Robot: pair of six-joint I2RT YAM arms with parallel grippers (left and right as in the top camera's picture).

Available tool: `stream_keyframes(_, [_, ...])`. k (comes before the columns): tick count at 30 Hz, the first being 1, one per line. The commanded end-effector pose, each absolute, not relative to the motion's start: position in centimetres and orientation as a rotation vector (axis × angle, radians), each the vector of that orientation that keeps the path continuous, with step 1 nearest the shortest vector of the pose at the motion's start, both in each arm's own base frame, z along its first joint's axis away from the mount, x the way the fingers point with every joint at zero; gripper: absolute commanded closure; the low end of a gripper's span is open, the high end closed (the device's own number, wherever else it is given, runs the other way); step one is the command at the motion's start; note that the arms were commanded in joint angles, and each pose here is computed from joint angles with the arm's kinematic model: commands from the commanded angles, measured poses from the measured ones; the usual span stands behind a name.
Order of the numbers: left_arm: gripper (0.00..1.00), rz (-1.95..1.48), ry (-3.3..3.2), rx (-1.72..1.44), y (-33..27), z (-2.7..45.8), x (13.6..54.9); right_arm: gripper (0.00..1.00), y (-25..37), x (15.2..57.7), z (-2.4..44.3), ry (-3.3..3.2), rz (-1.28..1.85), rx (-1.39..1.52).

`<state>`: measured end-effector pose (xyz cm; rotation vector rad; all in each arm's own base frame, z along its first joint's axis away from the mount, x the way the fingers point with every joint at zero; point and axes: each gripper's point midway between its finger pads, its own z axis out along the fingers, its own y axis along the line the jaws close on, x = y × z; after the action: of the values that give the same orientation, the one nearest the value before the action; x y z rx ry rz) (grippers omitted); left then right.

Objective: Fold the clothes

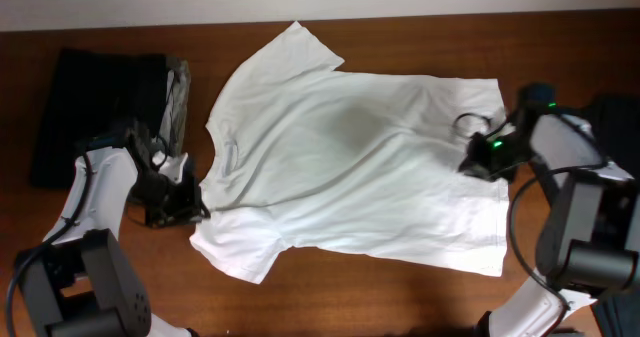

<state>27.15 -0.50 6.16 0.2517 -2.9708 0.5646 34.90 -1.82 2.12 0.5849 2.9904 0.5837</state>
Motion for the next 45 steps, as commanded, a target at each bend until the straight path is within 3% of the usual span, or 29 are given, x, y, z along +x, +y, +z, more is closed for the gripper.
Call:
stream_keyframes(1, [0.92, 0.642, -3.168, 0.066, -2.5, 6.7, 31.8, 0.96, -1.3, 32.3, -0.3, 3.060, 0.415, 0.771])
stream_keyframes(6, [1.00, 0.624, -3.401, -0.225, -5.9, 5.0, 38.8, 0.96, -2.3, 32.2, -1.0, 3.040, 0.312, 0.834])
stream_keyframes(12, [1.00, 0.627, -3.384, -0.256, -7.0, -1.6, 41.2, 0.96, -2.2, 31.8, -1.0, 3.066, 0.316, 0.784])
stream_keyframes(16, [1.00, 0.394, -3.447, -0.090, -4.5, -5.3, 42.9, 0.96, -2.0, 31.4, -0.9, 3.084, 0.323, 0.788])
stream_keyframes(20, [1.00, 0.251, -3.534, 0.274, -0.6, -6.4, 45.8, 0.96, -1.1, 30.2, -0.6, 3.147, 0.393, 0.702])
stream_keyframes(25, [0.99, 0.447, -3.563, 0.376, 0.9, -4.2, 48.5, 0.91, -1.0, 30.7, -0.3, 3.148, 0.416, 0.575])
stream_keyframes(30, [0.98, 0.652, -3.578, 0.354, 0.7, -0.6, 51.0, 0.94, -7.3, 31.0, -0.9, 3.054, -0.116, 0.815])
stream_keyframes(34, [0.89, 0.844, -3.588, 0.143, -1.0, 4.4, 53.0, 0.94, -5.1, 34.5, 1.8, 3.006, 0.308, 0.609])
stream_keyframes(36, [0.84, 0.892, -3.590, 0.046, -1.7, 7.6, 53.4, 0.86, -3.0, 37.8, 6.1, 2.875, 0.557, 0.395])
stream_keyframes(39, [0.83, 0.930, -3.583, -0.144, -3.7, 11.4, 52.6, 0.84, -3.6, 42.3, 9.7, 2.702, 0.564, 0.432])
stream_keyframes(41, [0.81, 0.919, -3.544, -0.310, -6.1, 12.2, 51.1, 0.87, -4.8, 44.4, 9.6, 2.622, 0.508, 0.556])
stream_keyframes(45, [0.80, 0.805, -3.395, -0.445, -9.7, 10.9, 47.2, 0.96, -6.3, 46.4, 5.0, 2.603, 0.452, 0.760])
